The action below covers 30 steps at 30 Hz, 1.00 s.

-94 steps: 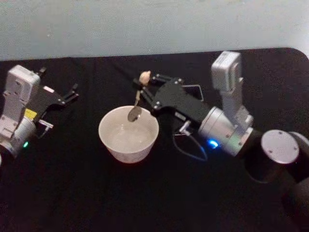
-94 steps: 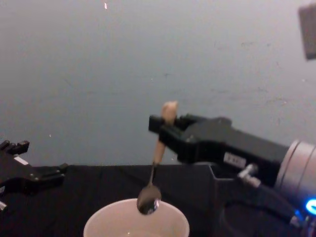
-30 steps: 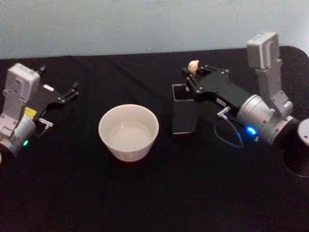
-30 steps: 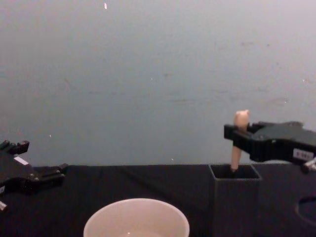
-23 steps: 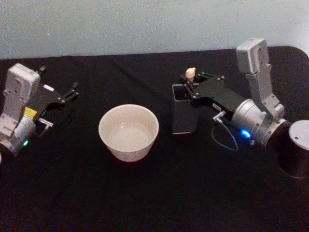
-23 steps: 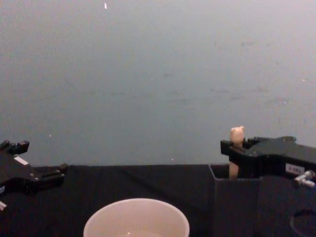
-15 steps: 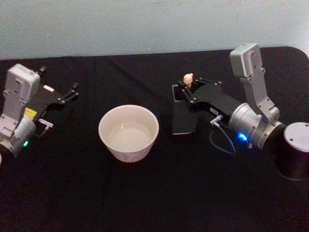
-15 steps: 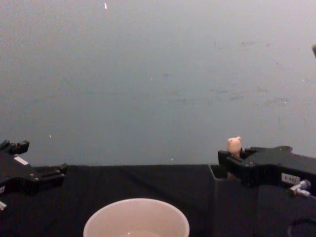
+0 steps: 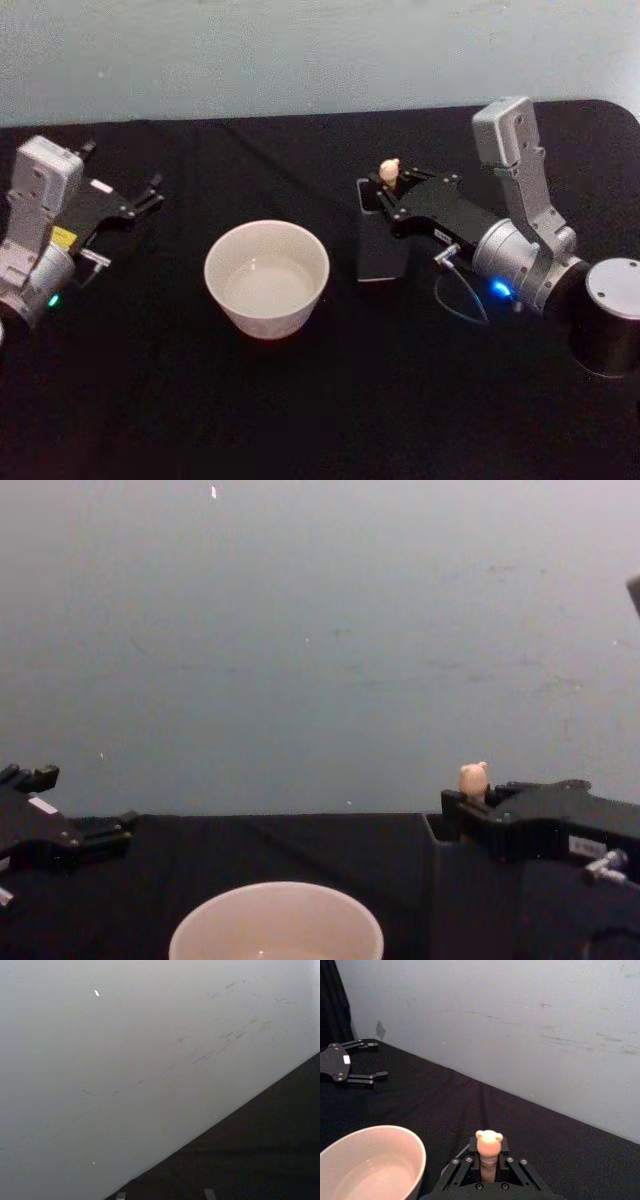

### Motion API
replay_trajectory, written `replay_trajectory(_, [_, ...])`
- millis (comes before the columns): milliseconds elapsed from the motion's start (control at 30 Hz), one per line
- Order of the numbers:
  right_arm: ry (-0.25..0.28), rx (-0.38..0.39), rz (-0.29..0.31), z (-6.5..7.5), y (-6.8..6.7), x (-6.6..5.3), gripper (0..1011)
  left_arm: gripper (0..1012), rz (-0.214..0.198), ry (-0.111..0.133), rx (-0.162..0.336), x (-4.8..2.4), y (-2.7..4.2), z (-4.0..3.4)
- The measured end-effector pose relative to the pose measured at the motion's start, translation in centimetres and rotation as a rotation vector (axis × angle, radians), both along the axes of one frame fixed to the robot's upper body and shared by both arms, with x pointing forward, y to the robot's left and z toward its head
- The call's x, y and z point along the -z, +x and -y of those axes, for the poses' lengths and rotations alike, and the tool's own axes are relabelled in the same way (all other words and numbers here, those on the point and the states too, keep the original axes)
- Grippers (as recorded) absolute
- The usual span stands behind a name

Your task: Pick up the stirring spoon with one hand, stir inside the cup, then place it back in its original position.

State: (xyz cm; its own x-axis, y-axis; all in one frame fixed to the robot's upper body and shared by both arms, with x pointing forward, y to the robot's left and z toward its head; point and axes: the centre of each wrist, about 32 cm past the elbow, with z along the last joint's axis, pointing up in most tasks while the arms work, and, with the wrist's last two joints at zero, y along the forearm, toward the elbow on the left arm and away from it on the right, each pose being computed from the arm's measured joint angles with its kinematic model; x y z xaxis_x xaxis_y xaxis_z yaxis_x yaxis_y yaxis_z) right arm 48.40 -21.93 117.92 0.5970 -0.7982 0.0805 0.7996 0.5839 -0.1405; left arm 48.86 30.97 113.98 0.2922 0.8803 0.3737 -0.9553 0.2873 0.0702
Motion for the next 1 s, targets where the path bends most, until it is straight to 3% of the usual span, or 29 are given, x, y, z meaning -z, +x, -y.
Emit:
replay_trajectory(233, [0.002,0.000,0.000,0.02,0.00,-0.03,347,1001,0.000,0.000,0.000,0.00,0.00,0.00])
replay_trajectory(733, [0.005,-0.002,0.002,0.06,0.01,-0.08,841,1001,0.000,0.000,0.000,0.00,0.00,0.00])
replay_trajectory(1000, [0.007,-0.003,0.002,0.08,0.01,-0.09,1003,1001,0.000,0.000,0.000,0.00,0.00,0.00])
